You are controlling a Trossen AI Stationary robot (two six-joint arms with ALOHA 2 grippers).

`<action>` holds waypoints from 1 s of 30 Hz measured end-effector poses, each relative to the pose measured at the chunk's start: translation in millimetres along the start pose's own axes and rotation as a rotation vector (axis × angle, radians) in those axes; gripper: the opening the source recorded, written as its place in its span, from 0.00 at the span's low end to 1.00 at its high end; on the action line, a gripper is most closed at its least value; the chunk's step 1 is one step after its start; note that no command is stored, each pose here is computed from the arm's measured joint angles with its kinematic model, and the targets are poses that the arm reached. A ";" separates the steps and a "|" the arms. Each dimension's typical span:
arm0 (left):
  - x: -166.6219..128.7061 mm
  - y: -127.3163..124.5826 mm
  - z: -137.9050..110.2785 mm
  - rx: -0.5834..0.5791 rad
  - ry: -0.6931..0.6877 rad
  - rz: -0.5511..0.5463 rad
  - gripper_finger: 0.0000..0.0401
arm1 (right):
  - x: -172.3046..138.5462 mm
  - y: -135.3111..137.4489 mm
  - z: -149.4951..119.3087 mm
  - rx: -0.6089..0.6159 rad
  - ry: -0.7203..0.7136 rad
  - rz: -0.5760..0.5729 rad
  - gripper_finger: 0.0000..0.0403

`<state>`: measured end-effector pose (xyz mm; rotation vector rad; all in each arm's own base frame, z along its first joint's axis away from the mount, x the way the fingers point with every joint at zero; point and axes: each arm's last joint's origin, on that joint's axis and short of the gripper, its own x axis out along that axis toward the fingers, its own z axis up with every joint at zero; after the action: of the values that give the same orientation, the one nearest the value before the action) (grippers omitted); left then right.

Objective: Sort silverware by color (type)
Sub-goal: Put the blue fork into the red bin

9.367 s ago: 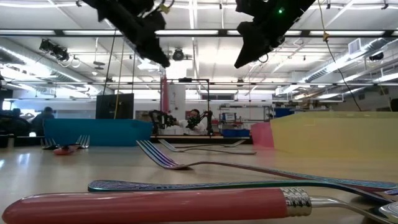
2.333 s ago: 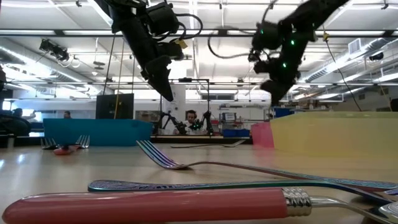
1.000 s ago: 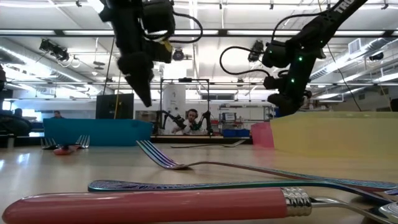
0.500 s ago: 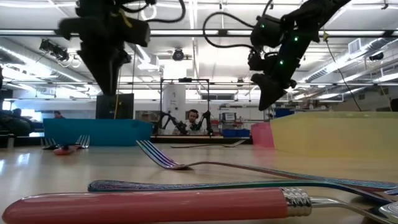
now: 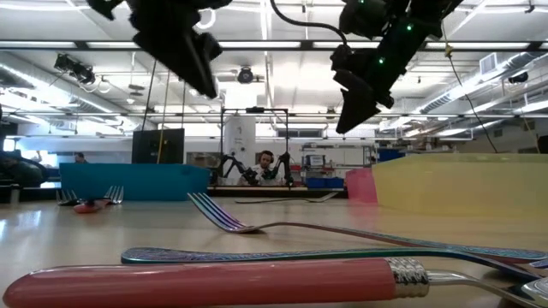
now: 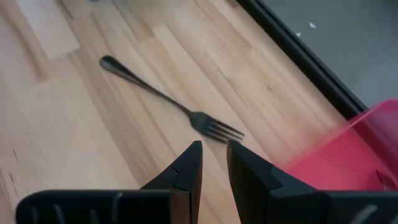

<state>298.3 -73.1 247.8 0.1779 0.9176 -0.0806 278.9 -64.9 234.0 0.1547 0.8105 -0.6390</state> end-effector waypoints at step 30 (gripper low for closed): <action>104.9 -40.6 6.7 0.057 -0.128 -0.206 0.26 | -30.4 62.7 -20.8 0.111 -0.017 0.171 0.20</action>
<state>361.2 -113.5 163.5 0.1291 0.8037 -0.3065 287.1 7.4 234.7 0.3160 0.7367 -0.5237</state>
